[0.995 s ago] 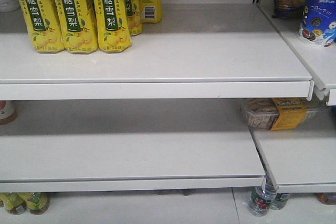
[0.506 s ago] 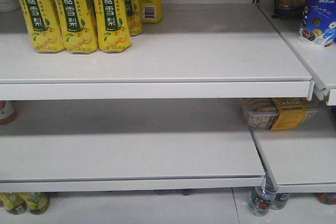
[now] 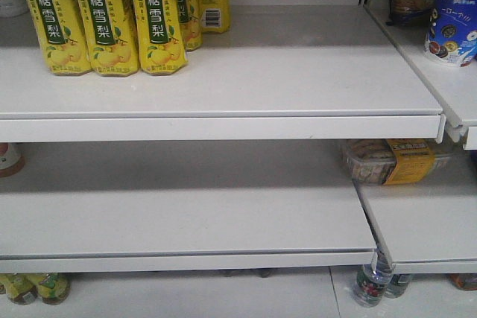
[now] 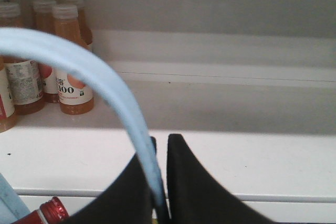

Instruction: Place coke in basket with both arms

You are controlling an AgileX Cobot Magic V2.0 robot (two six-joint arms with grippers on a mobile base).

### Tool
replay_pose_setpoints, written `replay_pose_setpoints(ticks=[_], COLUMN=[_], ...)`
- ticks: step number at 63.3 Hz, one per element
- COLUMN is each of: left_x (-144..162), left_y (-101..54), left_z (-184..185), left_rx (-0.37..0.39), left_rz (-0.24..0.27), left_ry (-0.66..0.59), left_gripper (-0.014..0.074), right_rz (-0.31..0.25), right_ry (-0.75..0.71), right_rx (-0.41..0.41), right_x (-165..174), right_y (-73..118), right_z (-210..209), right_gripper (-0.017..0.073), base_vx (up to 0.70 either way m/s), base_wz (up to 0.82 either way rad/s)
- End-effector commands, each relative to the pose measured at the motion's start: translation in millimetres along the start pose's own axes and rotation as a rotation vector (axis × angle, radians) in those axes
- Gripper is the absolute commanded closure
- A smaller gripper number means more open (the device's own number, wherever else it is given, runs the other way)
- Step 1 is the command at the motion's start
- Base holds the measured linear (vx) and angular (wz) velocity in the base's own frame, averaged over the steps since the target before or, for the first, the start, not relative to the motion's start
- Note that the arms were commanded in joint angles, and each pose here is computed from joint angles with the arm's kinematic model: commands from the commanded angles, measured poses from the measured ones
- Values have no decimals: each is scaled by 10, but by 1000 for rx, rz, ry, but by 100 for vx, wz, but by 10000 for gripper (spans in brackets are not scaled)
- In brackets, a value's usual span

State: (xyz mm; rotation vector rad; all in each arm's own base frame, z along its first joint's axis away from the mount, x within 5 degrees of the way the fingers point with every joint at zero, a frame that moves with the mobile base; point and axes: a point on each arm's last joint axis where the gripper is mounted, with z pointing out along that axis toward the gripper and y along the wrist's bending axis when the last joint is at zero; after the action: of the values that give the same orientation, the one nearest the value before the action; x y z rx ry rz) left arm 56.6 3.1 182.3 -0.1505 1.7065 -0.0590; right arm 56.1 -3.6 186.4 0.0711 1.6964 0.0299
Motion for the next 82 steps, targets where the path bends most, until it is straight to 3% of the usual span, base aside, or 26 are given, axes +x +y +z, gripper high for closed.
replay_pose_setpoints(ticks=[1,82], left_x=[-154,-154], left_y=[-24,-24], left_z=[-32,-32], left_rx=[18,18], left_rz=[107,107], left_ry=[-165,-165], left_gripper=[600,600], right_rz=[-27,-30], right_ry=[-58,-108], right_rx=[-12,-33], right_x=[-16,-63], right_y=[11,30], right_z=[-5,-10], right_gripper=[564,564], base_vx=[0,0], base_wz=[0,0])
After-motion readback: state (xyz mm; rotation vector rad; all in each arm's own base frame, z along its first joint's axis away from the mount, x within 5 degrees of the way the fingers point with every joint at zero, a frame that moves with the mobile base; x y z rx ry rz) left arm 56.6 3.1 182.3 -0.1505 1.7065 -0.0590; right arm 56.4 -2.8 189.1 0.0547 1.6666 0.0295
